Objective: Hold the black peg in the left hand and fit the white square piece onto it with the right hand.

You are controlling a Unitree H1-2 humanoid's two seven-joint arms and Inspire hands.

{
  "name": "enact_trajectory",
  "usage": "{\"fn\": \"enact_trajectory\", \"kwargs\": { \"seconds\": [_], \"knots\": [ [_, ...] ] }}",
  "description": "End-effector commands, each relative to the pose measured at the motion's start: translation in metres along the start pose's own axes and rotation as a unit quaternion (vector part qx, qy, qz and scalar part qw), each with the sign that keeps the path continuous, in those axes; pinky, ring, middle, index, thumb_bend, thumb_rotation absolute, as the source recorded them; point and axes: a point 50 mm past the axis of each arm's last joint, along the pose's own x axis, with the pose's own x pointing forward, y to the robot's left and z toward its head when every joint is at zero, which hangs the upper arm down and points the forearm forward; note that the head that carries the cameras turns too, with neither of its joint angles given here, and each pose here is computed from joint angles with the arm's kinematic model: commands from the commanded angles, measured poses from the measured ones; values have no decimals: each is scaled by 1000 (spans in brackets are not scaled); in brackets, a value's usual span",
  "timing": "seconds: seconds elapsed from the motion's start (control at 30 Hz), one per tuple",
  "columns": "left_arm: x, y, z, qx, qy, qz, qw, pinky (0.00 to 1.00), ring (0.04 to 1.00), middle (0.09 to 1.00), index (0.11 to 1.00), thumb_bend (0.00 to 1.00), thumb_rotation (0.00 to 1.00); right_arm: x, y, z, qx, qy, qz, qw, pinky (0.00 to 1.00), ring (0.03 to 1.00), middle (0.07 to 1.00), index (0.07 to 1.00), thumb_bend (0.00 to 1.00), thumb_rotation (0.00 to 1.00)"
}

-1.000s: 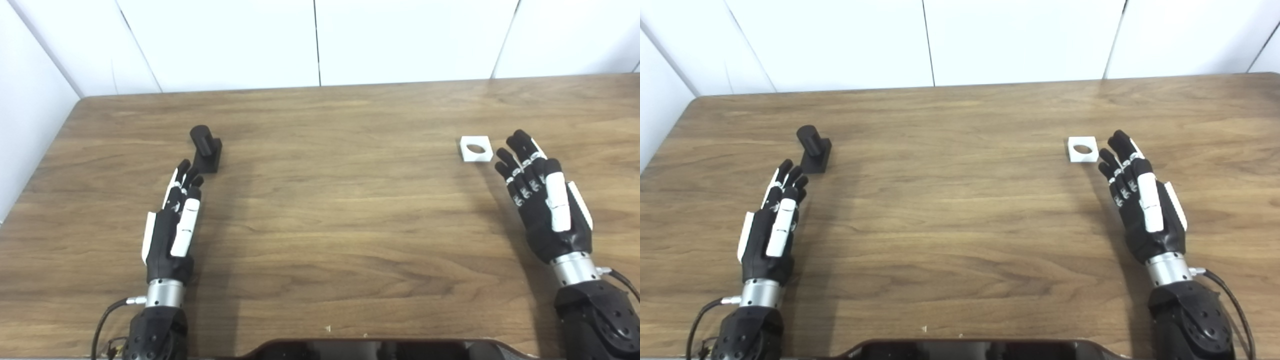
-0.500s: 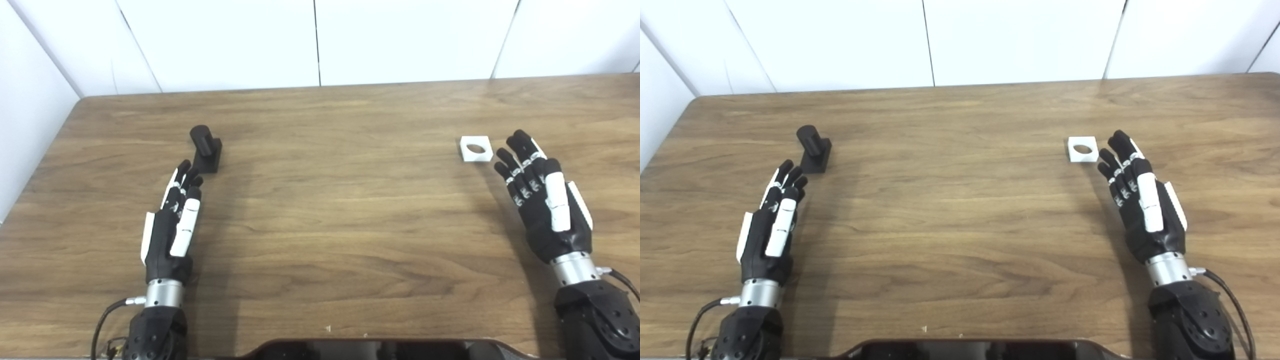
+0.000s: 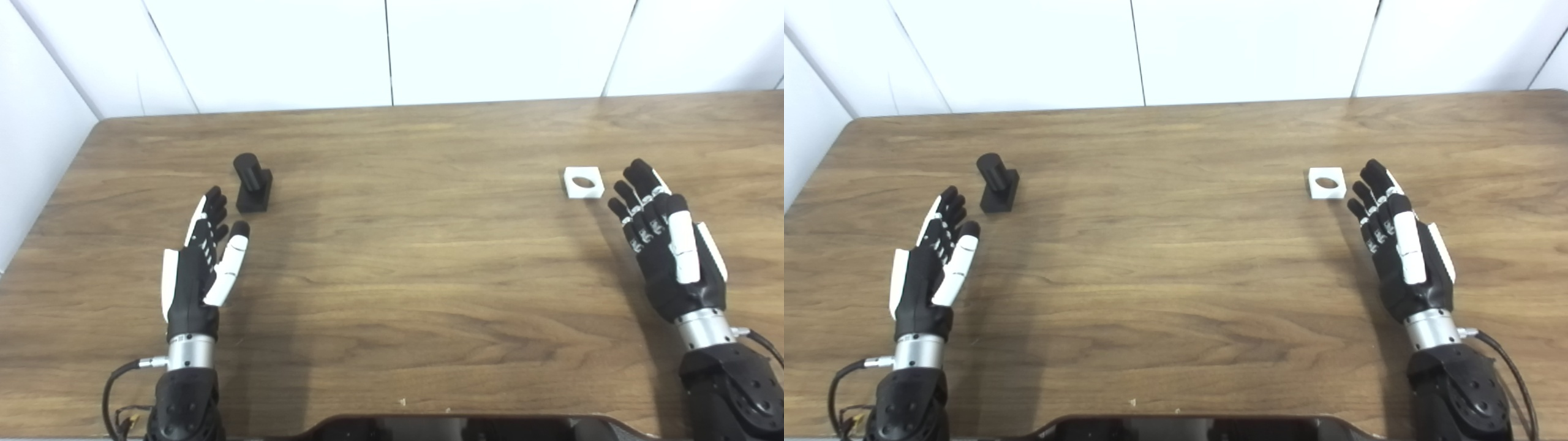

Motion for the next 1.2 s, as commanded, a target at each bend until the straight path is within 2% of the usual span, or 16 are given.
{"fn": "enact_trajectory", "kwargs": {
  "seconds": [0.0, 0.13, 0.23, 0.37, 0.47, 0.6, 0.83, 0.97, 1.17],
  "knots": [
    [6, 2, 18, 27, -30, 28, 999, 832, 901, 921, 912, 509, 698, -11, 2, -22, 21, 20, -10, 1000, 955, 970, 966, 921, 563, 794],
    [10, 0, 22, 88, -20, 43, 995, 830, 892, 914, 910, 526, 668, -11, 3, -25, 21, 20, -11, 1000, 949, 970, 968, 920, 569, 791],
    [16, -1, 24, 129, -21, 59, 990, 870, 903, 916, 905, 562, 580, -11, 3, -26, 24, 19, -11, 999, 944, 968, 966, 917, 567, 786],
    [24, -4, 26, 158, -17, 80, 984, 870, 909, 917, 891, 660, 448, -12, 3, -27, 26, 18, -12, 999, 936, 967, 965, 918, 573, 785],
    [31, -6, 27, 182, -16, 89, 979, 854, 910, 917, 884, 688, 419, -12, 3, -28, 21, 20, -13, 999, 926, 962, 963, 916, 571, 796],
    [41, -7, 29, 213, -6, 84, 973, 910, 967, 948, 894, 719, 427, -12, 3, -29, 18, 22, -12, 1000, 924, 967, 969, 919, 584, 805],
    [56, -12, 30, 273, 1, 86, 958, 929, 993, 953, 873, 778, 450, -12, 2, -30, 8, 22, -12, 1000, 899, 965, 967, 916, 592, 811],
    [64, -13, 32, 300, 6, 85, 950, 970, 999, 960, 874, 781, 447, -12, 2, -32, 8, 20, -14, 1000, 897, 963, 963, 912, 576, 815],
    [82, -13, 31, 333, 14, 87, 939, 980, 978, 945, 851, 801, 462, -12, 2, -35, 6, 21, -14, 1000, 877, 957, 961, 912, 584, 821]
  ]
}}
